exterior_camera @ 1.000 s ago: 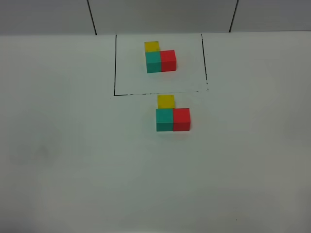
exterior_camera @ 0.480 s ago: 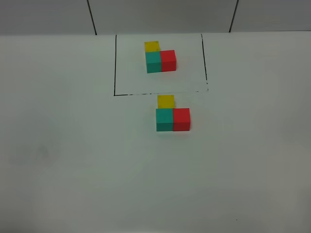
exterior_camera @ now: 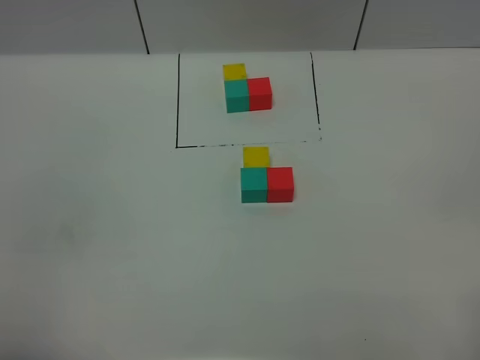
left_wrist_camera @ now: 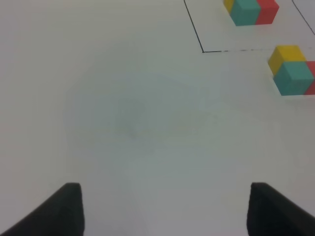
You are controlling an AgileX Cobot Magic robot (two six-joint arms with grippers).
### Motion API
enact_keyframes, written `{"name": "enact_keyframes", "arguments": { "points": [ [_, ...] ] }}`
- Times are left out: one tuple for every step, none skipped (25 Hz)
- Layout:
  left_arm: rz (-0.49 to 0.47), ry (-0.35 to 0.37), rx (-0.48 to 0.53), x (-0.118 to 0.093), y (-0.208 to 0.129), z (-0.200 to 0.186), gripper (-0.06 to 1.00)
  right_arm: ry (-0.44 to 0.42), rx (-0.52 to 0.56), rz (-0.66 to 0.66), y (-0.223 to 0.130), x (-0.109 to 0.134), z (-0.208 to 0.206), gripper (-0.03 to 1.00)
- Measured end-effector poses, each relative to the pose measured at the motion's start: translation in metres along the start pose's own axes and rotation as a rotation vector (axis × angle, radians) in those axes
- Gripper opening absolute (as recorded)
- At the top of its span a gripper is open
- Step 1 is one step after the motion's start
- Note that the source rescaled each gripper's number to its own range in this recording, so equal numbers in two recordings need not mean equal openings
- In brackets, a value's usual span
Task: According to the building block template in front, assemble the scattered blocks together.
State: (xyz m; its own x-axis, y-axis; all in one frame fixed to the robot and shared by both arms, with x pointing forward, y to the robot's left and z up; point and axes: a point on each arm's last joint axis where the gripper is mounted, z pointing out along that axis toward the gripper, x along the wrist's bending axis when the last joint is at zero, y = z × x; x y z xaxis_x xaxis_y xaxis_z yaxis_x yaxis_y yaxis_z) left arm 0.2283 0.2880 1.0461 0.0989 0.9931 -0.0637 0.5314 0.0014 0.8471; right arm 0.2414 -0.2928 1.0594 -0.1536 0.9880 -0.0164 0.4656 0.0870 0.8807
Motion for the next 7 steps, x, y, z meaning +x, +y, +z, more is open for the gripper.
{"name": "enact_keyframes", "arguments": {
  "points": [
    [0.000, 0.000, 0.000, 0.0000, 0.0000, 0.0000, 0.60, 0.000, 0.000, 0.000, 0.0000, 0.0000, 0.0000, 0.77],
    [0.000, 0.000, 0.000, 0.0000, 0.0000, 0.0000, 0.60, 0.000, 0.000, 0.000, 0.0000, 0.0000, 0.0000, 0.77],
    [0.000, 0.000, 0.000, 0.0000, 0.0000, 0.0000, 0.60, 0.000, 0.000, 0.000, 0.0000, 0.0000, 0.0000, 0.77],
    [0.000, 0.000, 0.000, 0.0000, 0.0000, 0.0000, 0.60, 0.000, 0.000, 0.000, 0.0000, 0.0000, 0.0000, 0.77],
    [0.000, 0.000, 0.000, 0.0000, 0.0000, 0.0000, 0.60, 0.000, 0.000, 0.000, 0.0000, 0.0000, 0.0000, 0.77],
    [0.000, 0.000, 0.000, 0.0000, 0.0000, 0.0000, 0.60, 0.000, 0.000, 0.000, 0.0000, 0.0000, 0.0000, 0.77],
    [0.000, 0.000, 0.000, 0.0000, 0.0000, 0.0000, 0.60, 0.000, -0.001, 0.000, 0.0001, 0.0000, 0.0000, 0.77]
  ]
}}
